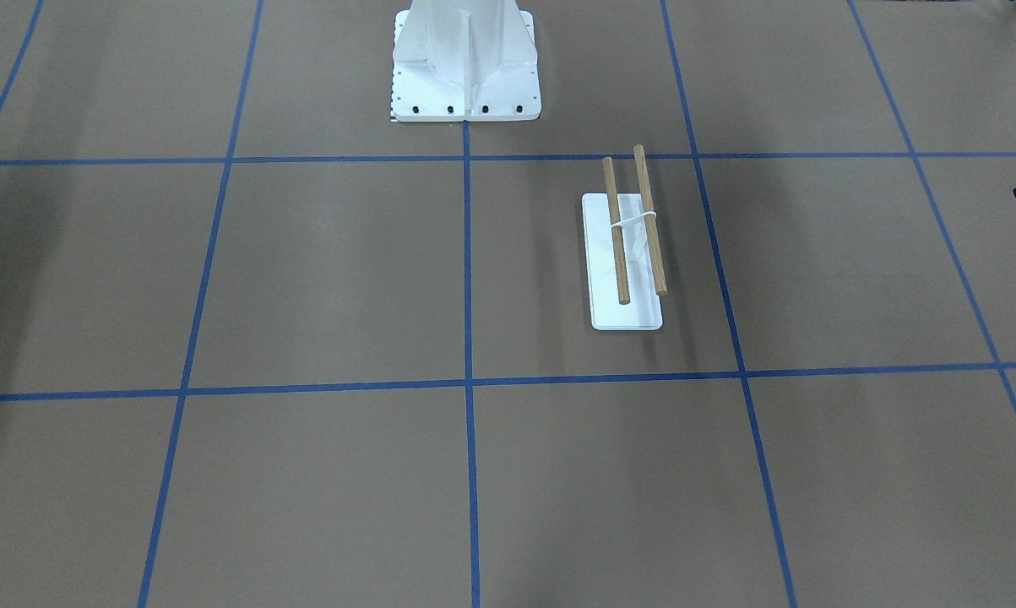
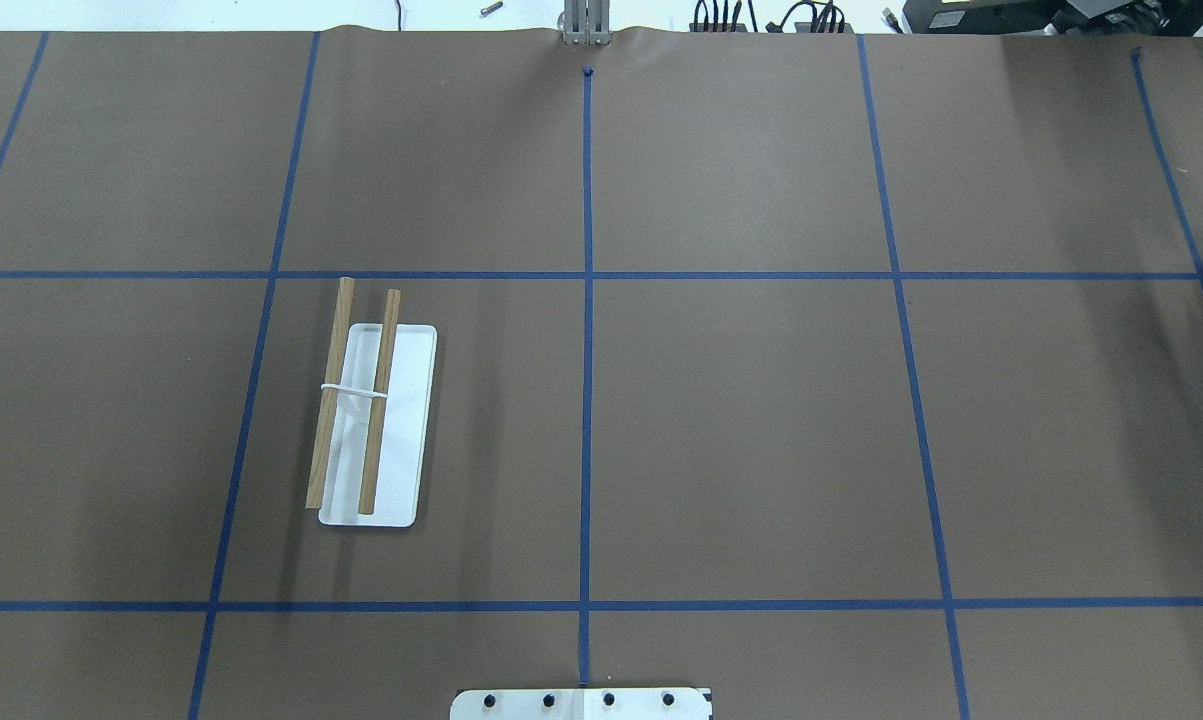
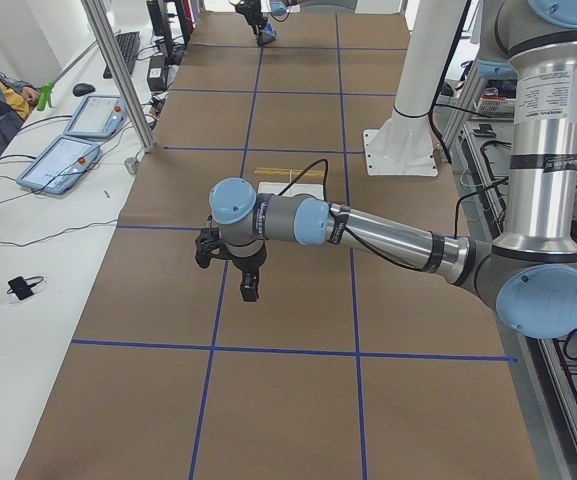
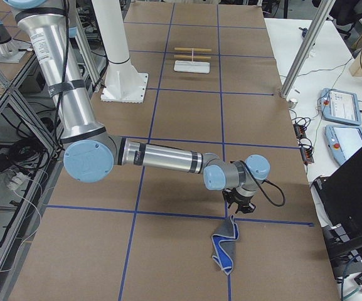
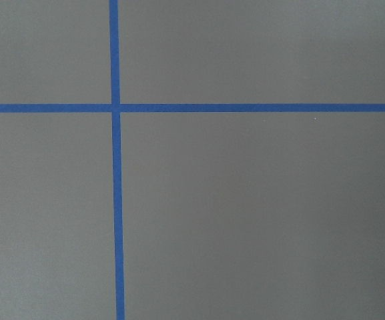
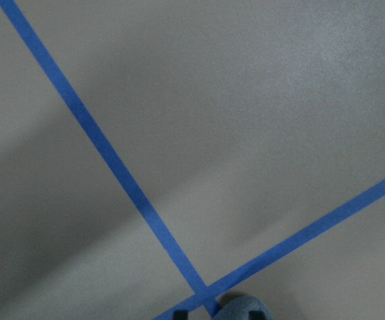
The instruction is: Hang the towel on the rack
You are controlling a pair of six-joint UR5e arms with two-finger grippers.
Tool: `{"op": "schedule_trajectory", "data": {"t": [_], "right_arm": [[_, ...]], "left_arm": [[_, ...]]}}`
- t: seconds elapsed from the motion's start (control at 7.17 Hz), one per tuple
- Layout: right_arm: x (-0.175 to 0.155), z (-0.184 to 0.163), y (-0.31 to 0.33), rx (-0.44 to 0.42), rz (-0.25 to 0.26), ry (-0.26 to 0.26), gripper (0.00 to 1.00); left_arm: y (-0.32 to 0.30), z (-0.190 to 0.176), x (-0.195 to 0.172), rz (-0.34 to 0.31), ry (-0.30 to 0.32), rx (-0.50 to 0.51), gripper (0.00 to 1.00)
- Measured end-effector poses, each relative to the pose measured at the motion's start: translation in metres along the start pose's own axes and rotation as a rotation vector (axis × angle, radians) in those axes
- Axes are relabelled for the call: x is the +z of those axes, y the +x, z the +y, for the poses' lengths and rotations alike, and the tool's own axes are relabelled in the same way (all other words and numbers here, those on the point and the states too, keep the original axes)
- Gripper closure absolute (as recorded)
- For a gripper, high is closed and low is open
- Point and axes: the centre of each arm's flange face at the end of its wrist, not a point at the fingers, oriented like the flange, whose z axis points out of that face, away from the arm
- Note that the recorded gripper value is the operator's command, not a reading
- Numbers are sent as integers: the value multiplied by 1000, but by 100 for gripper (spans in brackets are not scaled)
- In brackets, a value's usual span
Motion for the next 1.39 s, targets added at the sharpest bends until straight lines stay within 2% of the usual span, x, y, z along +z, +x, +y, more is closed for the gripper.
{"op": "schedule_trajectory", "data": {"t": [0.42, 0.84, 0.98, 1.12, 1.25, 1.39], "right_arm": [[7, -8, -3, -70, 22, -36, 37], [17, 6, -4, -121, 20, -66, 45], [21, 11, -4, -140, 15, -74, 55], [24, 15, -3, -147, 11, -79, 71], [25, 17, -3, -149, 9, -81, 93], [24, 17, -3, -150, 9, -80, 100]], "left_arm": [[0, 0, 0, 0, 0, 0, 2], [0, 0, 0, 0, 0, -1, 2], [0, 1, 0, 0, 1, 0, 2], [1, 1, -1, 1, 2, 1, 2], [1, 1, -2, 1, 3, 1, 2], [1, 1, -2, 1, 4, 1, 2]]}}
